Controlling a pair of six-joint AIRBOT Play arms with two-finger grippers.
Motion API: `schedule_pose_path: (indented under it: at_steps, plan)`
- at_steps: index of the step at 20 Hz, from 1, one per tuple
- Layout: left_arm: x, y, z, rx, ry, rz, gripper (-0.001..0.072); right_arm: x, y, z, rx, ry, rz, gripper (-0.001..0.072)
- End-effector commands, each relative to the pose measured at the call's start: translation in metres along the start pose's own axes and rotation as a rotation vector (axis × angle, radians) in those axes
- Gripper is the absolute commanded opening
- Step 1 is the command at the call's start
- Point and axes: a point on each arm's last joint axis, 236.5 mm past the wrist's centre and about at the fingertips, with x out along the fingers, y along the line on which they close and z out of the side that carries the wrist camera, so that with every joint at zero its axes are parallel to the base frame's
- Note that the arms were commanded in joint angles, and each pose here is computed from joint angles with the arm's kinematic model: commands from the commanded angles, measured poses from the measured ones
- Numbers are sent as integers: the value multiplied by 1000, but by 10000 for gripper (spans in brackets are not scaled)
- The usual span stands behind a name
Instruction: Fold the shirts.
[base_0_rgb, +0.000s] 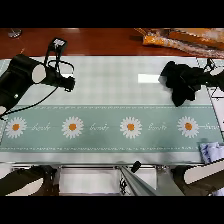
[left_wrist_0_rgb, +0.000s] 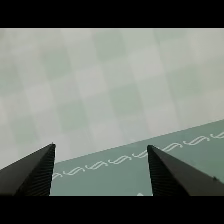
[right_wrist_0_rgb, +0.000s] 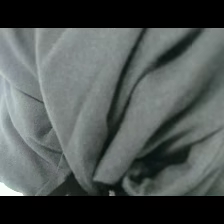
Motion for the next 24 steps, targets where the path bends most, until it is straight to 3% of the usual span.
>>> schedule_pose_path:
  at_steps: [1,3,5,10,16,19,24]
  plan:
    - [0,0,-2,0,9,1,720,-7,17,10,-47,-35,24,33]
    - [-2,0,-1,1,3,-1,720,-43,45,32,-189,-104,58,32]
    - [-13,-3,9,6,-25,-5,553,-102,86,57,-329,-215,109,32]
    - [-109,-6,86,-4,-289,-24,544,-315,211,67,-546,-600,333,32]
    - [-293,-7,105,-22,-549,-98,544,-514,276,-51,-759,-853,538,32]
    - [-345,-8,69,-61,-573,-160,544,-529,267,-110,-839,-754,545,32]
    - [-348,3,2,-149,-392,-171,544,-453,232,-183,-866,-298,511,32]
